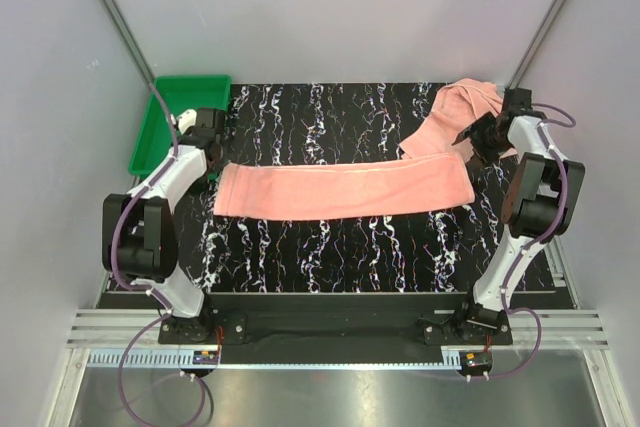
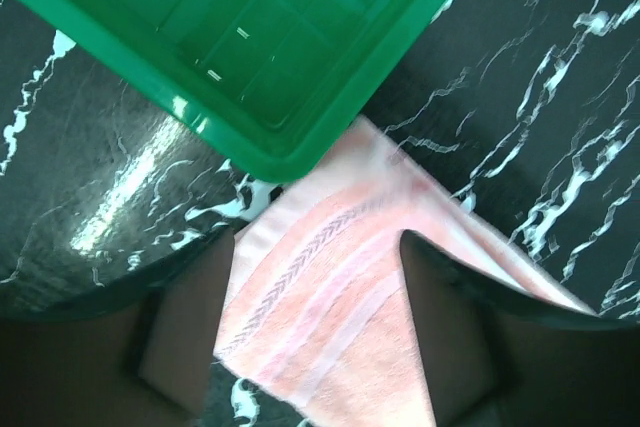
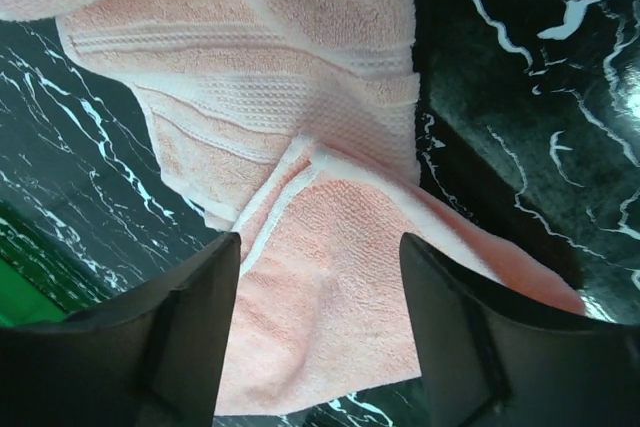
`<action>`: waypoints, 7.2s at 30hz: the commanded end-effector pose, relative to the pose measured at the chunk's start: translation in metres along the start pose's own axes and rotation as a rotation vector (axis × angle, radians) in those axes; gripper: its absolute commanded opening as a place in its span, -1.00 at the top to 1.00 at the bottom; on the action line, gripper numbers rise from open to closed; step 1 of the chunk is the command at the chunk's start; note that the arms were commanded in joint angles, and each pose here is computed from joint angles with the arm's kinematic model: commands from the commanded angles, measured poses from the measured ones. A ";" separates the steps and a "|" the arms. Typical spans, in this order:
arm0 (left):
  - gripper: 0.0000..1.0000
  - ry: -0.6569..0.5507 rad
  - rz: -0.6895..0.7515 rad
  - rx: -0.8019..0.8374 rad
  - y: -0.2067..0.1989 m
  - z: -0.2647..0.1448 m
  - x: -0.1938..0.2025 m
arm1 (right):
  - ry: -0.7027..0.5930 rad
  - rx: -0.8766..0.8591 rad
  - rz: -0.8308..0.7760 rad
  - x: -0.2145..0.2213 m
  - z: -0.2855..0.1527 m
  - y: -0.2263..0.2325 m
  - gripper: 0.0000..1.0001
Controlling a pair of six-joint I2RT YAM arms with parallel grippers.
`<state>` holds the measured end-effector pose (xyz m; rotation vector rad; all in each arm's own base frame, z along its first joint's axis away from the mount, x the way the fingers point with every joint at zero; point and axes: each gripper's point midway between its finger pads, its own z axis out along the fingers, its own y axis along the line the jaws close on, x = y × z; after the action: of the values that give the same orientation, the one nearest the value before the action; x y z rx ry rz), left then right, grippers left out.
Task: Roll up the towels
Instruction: Fold the towel
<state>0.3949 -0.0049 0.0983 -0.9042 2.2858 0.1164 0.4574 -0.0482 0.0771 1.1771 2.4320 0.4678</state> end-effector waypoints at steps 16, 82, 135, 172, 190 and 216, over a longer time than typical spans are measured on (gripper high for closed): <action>-0.97 -0.002 0.176 0.334 -0.002 -0.121 -0.015 | -0.163 0.037 -0.052 0.037 -0.085 -0.060 -0.61; -0.98 -0.045 0.349 0.258 0.059 -0.131 0.018 | -0.132 -0.035 -0.250 0.071 -0.101 0.036 1.00; -0.98 -0.178 0.222 0.064 0.099 -0.139 -0.014 | 0.381 -0.672 -0.748 0.518 -0.071 0.335 0.92; -0.98 -0.126 0.248 0.067 0.097 -0.128 -0.008 | 0.279 -0.821 -0.792 0.443 -0.132 0.284 -0.99; -0.98 -0.057 0.287 0.118 0.084 -0.117 0.005 | 0.292 -0.357 -0.628 0.348 -0.008 0.118 -0.76; -0.93 0.081 0.438 0.204 0.039 -0.116 0.058 | 0.277 -0.107 -0.599 0.332 -0.008 0.018 0.78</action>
<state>0.2677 -0.0223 0.1414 -0.3440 2.4870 0.0732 0.2896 0.2674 0.0226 0.2680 2.7485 0.7814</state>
